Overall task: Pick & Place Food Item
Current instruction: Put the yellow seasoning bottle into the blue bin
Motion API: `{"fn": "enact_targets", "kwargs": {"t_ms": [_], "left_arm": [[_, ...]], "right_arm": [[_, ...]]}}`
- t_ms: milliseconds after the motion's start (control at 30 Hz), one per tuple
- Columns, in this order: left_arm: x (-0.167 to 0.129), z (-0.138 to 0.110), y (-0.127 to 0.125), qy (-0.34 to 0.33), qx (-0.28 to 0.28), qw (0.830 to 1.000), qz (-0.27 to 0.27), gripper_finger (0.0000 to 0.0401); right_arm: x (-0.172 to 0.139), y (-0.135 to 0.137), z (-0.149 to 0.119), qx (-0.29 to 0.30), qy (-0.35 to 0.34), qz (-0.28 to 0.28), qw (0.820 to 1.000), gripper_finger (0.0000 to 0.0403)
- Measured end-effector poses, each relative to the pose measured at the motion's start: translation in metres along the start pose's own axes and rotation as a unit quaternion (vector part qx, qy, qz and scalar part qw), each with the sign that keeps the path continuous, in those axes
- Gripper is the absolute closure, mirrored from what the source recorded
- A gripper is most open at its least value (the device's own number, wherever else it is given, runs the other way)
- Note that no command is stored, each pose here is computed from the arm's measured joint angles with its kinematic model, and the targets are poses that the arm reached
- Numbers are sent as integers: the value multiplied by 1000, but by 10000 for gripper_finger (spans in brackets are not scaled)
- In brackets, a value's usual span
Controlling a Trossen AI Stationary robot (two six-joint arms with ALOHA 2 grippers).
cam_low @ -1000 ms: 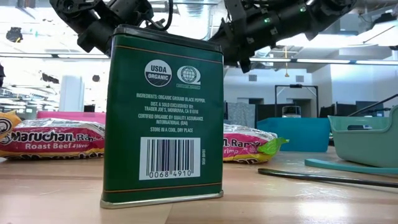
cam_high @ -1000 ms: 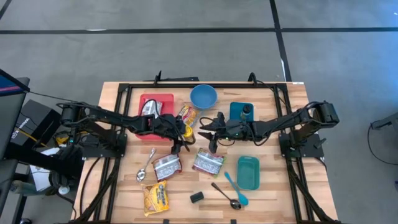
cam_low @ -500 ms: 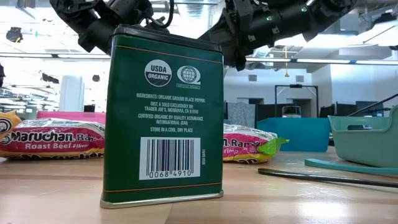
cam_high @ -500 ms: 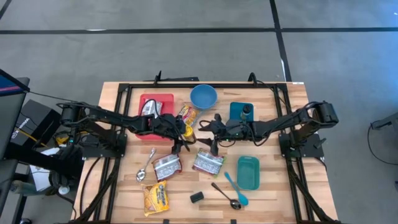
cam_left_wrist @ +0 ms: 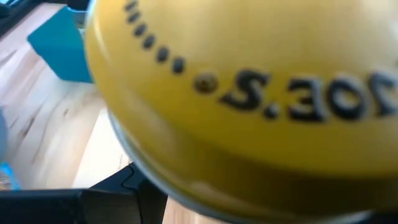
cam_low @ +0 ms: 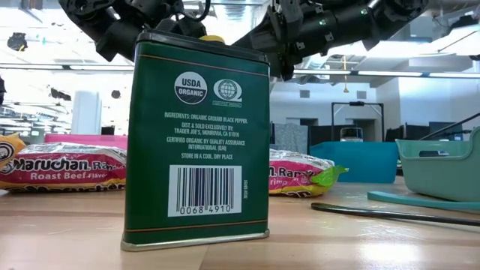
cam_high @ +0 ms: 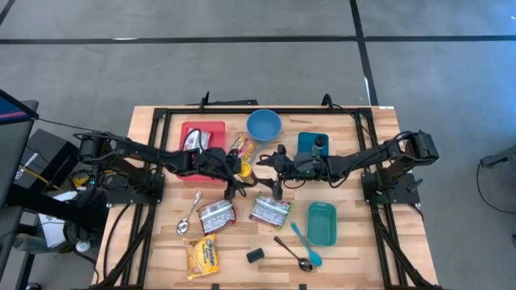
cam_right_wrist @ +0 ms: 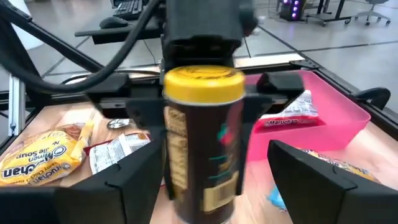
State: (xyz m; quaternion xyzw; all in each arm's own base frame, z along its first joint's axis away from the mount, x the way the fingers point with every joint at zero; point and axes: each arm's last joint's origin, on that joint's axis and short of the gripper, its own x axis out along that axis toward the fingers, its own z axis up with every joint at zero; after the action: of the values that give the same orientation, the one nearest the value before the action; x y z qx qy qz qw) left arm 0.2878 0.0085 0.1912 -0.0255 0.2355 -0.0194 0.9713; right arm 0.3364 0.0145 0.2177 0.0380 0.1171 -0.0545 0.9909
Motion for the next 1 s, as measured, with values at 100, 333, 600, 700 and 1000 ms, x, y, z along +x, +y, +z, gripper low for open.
{"fn": "enact_targets", "kwargs": {"t_ms": [100,333,600,700,1000], "left_arm": [[0,1,-2,-7,2,1000,-3,185],[0,5,-6,-28,7,1000,-10,185],[16,1,-5,-25,5,1000,-10,185],[27,0,-4,-9,5,1000,-9,185],[33,6,-4,-17,4,1000,-10,185]], "right_arm": [[0,1,2,3,-7,17,1000,127],[0,2,2,3,-10,27,1000,127],[0,2,2,4,-11,28,1000,127],[0,2,1,13,-1,27,1000,126],[0,1,-3,14,19,25,999,126]]}}
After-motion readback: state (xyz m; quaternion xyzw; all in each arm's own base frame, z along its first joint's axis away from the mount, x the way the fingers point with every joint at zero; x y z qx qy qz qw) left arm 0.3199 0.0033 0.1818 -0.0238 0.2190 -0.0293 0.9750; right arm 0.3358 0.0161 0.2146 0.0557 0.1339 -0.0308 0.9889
